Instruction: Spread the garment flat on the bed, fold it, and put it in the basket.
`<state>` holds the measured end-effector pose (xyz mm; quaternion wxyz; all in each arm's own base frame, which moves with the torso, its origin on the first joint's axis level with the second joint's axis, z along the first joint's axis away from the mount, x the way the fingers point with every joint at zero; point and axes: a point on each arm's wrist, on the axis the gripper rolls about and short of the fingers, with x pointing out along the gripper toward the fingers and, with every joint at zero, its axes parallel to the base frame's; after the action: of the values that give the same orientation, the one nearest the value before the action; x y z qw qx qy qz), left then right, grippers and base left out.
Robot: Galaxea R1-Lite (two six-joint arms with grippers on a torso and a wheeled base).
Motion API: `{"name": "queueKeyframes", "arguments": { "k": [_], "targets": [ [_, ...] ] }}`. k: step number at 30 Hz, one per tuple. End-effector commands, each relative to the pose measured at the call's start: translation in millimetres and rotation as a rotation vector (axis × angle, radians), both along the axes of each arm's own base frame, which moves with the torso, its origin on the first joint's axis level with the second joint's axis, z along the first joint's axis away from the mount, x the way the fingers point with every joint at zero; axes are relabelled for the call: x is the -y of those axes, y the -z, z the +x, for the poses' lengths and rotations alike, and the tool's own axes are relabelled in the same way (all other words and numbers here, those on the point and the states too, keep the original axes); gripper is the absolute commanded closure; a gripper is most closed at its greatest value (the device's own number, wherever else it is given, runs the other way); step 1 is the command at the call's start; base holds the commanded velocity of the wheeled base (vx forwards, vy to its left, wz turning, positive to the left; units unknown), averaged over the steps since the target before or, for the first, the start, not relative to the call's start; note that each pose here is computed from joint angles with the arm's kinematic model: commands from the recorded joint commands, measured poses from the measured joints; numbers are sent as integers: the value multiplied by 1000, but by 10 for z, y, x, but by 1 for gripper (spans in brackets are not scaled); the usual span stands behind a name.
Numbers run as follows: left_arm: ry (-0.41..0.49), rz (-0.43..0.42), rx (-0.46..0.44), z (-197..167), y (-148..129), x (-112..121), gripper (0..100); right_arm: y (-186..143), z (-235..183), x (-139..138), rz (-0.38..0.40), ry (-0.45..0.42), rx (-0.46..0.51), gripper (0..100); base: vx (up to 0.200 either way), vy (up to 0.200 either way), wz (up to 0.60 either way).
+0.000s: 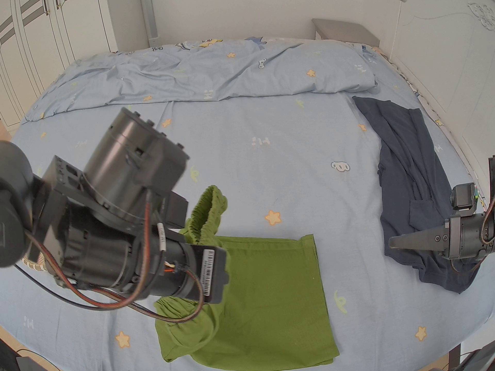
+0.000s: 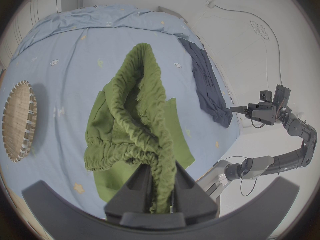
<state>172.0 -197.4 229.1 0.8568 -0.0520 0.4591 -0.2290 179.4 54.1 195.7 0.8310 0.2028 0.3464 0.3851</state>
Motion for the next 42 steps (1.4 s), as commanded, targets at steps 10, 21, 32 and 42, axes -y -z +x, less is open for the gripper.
{"name": "queueKeyframes", "arguments": {
  "k": [10,21,32,42],
  "targets": [
    [30,45,-52,22,352,421,100,66,49,-28,-11,-3,-26,0,0,0,0],
    [46,37,-9,39,475,638,100,83,47,-40,-12,-9,-32,0,0,0,0],
    [75,-30,20,19,668,987,0,87,45,-42,-13,-11,-32,0,0,0,0],
    [-82,-178,-16,125,494,852,0,144,37,-116,-20,-50,-58,0,0,0,0]
  ]
}}
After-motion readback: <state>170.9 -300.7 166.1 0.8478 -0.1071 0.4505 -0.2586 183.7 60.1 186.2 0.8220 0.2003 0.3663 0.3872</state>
